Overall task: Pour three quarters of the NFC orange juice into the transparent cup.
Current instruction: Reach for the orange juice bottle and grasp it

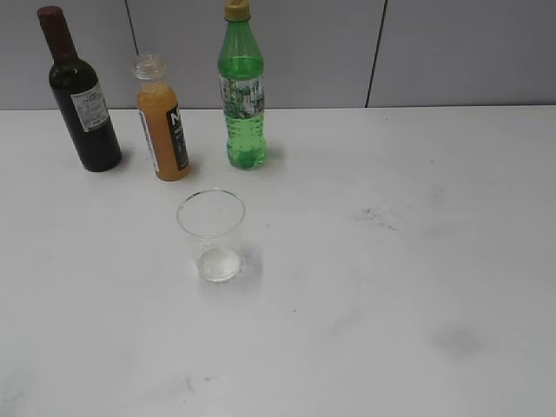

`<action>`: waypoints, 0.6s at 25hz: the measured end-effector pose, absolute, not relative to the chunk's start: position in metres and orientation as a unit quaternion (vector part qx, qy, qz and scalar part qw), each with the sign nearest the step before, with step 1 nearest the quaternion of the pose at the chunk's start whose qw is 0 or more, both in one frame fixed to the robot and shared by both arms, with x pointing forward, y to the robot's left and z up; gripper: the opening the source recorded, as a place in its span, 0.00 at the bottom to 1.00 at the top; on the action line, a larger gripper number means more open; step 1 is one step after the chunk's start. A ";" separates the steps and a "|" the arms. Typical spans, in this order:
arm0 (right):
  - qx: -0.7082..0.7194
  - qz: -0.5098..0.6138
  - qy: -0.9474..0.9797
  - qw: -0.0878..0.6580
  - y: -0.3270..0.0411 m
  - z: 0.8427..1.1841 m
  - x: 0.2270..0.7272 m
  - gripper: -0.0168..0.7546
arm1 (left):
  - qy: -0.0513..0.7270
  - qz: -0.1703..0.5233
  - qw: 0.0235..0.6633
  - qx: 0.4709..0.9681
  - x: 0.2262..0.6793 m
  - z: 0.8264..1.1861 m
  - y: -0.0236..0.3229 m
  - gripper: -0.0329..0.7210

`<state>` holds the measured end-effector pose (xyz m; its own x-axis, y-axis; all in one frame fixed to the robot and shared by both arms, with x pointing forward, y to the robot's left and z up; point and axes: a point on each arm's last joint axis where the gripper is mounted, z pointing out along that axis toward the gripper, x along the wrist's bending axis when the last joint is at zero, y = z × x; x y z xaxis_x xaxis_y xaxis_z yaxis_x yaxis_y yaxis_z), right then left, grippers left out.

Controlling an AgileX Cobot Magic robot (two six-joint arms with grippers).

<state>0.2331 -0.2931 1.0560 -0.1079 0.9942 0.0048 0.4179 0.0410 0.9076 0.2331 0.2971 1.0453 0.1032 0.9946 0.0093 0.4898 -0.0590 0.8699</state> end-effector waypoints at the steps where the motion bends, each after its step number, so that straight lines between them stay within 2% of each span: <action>1: 0.564 0.402 0.626 0.358 -0.293 1.056 0.233 0.79 | 0.577 0.340 0.371 0.643 0.233 1.045 0.297 0.36; 7: 0.564 0.402 0.626 0.358 -0.293 1.056 0.233 0.79 | 0.577 0.337 0.374 0.643 0.233 1.045 0.297 0.36; 9: 0.564 0.402 0.626 0.358 -0.293 1.056 0.233 0.79 | 0.576 0.333 0.379 0.643 0.233 1.045 0.295 0.40; 11: 0.564 0.402 0.626 0.358 -0.293 1.056 0.233 0.79 | 0.576 0.331 0.382 0.643 0.233 1.046 0.295 0.55; 14: 0.564 0.402 0.626 0.358 -0.293 1.056 0.233 0.79 | 0.575 0.330 0.383 0.643 0.233 1.046 0.295 0.82; 15: 0.564 0.402 0.626 0.358 -0.293 1.056 0.233 0.79 | 0.576 0.329 0.383 0.643 0.233 1.046 0.295 0.88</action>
